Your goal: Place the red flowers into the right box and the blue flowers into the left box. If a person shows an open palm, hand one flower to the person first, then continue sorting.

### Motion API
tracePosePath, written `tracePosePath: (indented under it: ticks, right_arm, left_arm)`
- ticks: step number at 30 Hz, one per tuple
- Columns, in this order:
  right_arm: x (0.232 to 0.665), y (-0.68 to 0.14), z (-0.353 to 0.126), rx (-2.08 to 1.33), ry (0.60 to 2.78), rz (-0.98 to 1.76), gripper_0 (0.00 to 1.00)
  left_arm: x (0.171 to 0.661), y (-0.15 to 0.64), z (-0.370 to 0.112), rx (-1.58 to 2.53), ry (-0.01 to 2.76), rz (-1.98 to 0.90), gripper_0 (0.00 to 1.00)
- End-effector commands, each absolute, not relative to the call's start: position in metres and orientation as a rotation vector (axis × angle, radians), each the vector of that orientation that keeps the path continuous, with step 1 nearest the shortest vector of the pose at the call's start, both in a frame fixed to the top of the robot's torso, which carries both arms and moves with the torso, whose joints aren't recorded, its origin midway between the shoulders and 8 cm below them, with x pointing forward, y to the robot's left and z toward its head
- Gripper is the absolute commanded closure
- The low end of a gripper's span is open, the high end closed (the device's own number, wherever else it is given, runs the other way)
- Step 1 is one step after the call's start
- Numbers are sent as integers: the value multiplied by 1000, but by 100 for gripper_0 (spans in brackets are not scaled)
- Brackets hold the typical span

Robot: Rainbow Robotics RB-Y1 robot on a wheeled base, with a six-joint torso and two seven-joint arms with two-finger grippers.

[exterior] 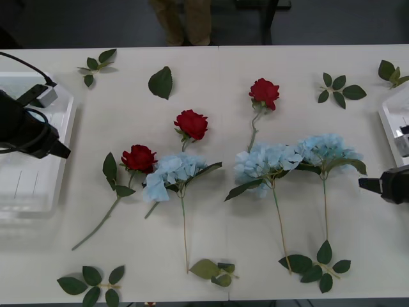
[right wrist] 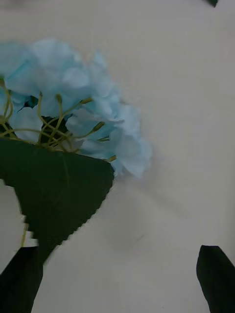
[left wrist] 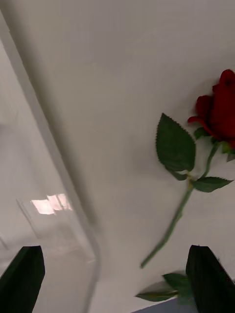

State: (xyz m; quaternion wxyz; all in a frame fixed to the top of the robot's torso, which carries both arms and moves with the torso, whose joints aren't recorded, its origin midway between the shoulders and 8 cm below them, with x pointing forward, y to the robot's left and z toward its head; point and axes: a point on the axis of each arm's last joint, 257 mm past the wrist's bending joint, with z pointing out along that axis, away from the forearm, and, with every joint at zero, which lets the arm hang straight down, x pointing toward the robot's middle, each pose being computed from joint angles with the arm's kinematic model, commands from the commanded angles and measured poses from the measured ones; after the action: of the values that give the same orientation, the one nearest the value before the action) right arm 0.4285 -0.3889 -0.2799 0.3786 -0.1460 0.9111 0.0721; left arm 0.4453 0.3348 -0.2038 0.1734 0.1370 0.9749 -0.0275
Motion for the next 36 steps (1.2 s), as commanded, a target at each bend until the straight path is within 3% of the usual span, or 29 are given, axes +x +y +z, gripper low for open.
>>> tracePosePath:
  ticks: [1, 8, 17, 18, 19, 21, 26, 36]
  right_arm:
    - [423, -348, -304, -505, 2283, 177, 9]
    - [444, -306, -325, -579, 2251, 185, 9]
    - [472, -259, -327, -556, 2222, 249, 9]
    - [473, -260, -328, -556, 2223, 243, 13]
    - [474, -260, -331, -555, 2224, 232, 33]
    - [475, -261, -335, -562, 2235, 216, 62]
    - [471, -265, -342, -564, 2265, 204, 97]
    - [472, -274, -337, -525, 2273, 212, 100]
  left_arm:
    - [436, 295, -205, 538, 2746, -5, 16]
    - [436, 254, -230, 548, 2690, 225, 16]
    - [434, 223, -276, 517, 2684, 243, 16]
    - [433, 221, -278, 517, 2680, 249, 16]
    - [433, 219, -285, 516, 2675, 263, 16]
    - [434, 216, -293, 508, 2671, 280, 16]
    - [438, 217, -308, 488, 2675, 288, 16]
    - [437, 228, -321, 488, 2656, 323, 15]
